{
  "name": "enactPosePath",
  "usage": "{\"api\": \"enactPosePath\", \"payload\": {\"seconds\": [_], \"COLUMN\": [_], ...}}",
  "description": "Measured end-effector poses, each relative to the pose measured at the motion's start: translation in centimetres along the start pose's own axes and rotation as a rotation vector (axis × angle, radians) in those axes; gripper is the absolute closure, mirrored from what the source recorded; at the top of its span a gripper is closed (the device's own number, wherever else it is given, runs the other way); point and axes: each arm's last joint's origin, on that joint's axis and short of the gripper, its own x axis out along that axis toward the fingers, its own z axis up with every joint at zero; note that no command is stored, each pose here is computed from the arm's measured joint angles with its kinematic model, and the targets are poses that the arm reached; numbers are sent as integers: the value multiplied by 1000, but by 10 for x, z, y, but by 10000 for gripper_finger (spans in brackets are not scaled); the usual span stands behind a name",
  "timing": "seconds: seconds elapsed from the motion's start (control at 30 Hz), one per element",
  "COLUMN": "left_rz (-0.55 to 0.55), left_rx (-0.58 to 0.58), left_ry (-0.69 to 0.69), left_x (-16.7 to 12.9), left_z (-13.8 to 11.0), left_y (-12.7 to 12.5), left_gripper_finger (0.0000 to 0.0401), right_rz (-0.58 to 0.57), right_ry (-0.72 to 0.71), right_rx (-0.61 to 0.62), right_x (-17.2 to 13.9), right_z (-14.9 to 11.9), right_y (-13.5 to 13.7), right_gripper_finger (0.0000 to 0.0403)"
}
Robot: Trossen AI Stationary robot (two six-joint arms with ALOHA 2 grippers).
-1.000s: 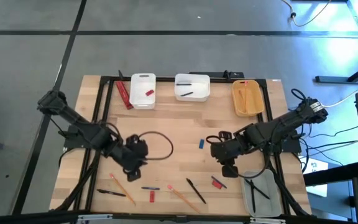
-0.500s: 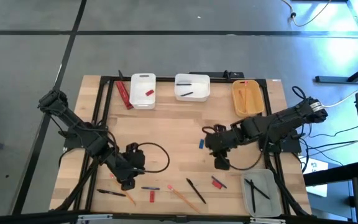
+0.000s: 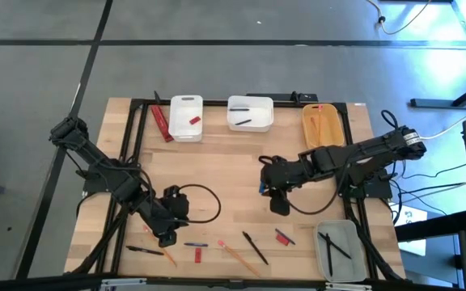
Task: Sort crayons/erasers/pens/pencils in bins
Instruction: Put the blue crayon into the right white bin
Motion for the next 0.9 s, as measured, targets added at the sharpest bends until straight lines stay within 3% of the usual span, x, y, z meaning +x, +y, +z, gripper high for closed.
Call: {"api": "enactPosePath", "payload": {"seconds": [0.4,0.63,0.9], "left_rz": [30,94,147], "left_rx": [-47,46,115], "left_ry": [26,27,90], "left_x": [0,9,35], "left_z": [-3,-8,-23], "left_y": [3,0,-12], "left_gripper_finger": [280,264,263], "right_rz": [15,14,-13], "right_ry": [-35,-39,-136], "right_rx": [4,-12,-147], "right_x": [0,0,-1], "right_z": [3,4,13], "right_y": [1,1,-1], "right_gripper_finger": [302,302,302]}}
